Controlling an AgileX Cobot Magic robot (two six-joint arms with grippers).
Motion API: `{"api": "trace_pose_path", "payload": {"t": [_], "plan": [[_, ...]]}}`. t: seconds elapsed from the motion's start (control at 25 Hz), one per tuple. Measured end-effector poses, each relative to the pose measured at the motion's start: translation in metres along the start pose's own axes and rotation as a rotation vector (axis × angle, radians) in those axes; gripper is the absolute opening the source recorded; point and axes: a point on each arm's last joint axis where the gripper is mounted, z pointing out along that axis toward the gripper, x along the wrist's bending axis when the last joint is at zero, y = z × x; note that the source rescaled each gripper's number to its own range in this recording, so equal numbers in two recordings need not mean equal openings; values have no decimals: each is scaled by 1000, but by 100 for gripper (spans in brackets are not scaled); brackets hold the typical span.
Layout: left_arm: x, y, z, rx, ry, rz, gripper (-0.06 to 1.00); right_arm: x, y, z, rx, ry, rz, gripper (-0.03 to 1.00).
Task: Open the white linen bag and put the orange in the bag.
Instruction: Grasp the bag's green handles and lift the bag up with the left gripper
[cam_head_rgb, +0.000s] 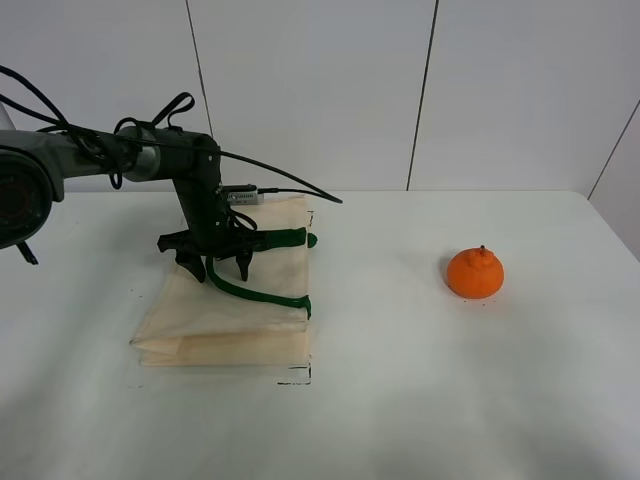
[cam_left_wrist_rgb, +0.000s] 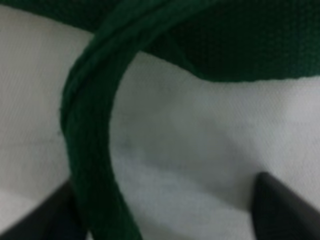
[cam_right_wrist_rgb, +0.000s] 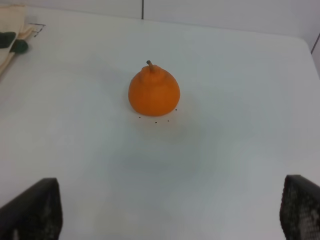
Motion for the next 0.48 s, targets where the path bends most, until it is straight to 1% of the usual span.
{"api": "trace_pose_path", "payload": {"t": [0.08, 0.12, 0.16, 0.2, 0.24, 0.36, 0.4, 0.48], "plan": [[1, 0, 0, -2, 12, -2, 42, 0, 0, 0, 0, 0, 0, 100], [3, 1, 0, -5, 20, -5, 22, 0, 0, 0, 0, 0, 0, 100], [3, 1, 0, -6, 22, -10, 12, 0, 0, 0, 0, 0, 0, 100], [4, 1, 0, -5, 22, -12, 4, 0, 0, 0, 0, 0, 0, 100], [4, 1, 0, 0, 24, -15, 1, 0, 0, 0, 0, 0, 0, 100], [5, 0, -11, -1, 25, -17, 1, 0, 0, 0, 0, 0, 0, 100], [5, 0, -20, -7, 23, -14, 1, 0, 0, 0, 0, 0, 0, 100], [5, 4, -47, -53, 8, -1, 1, 0, 0, 0, 0, 0, 1, 100]]}}
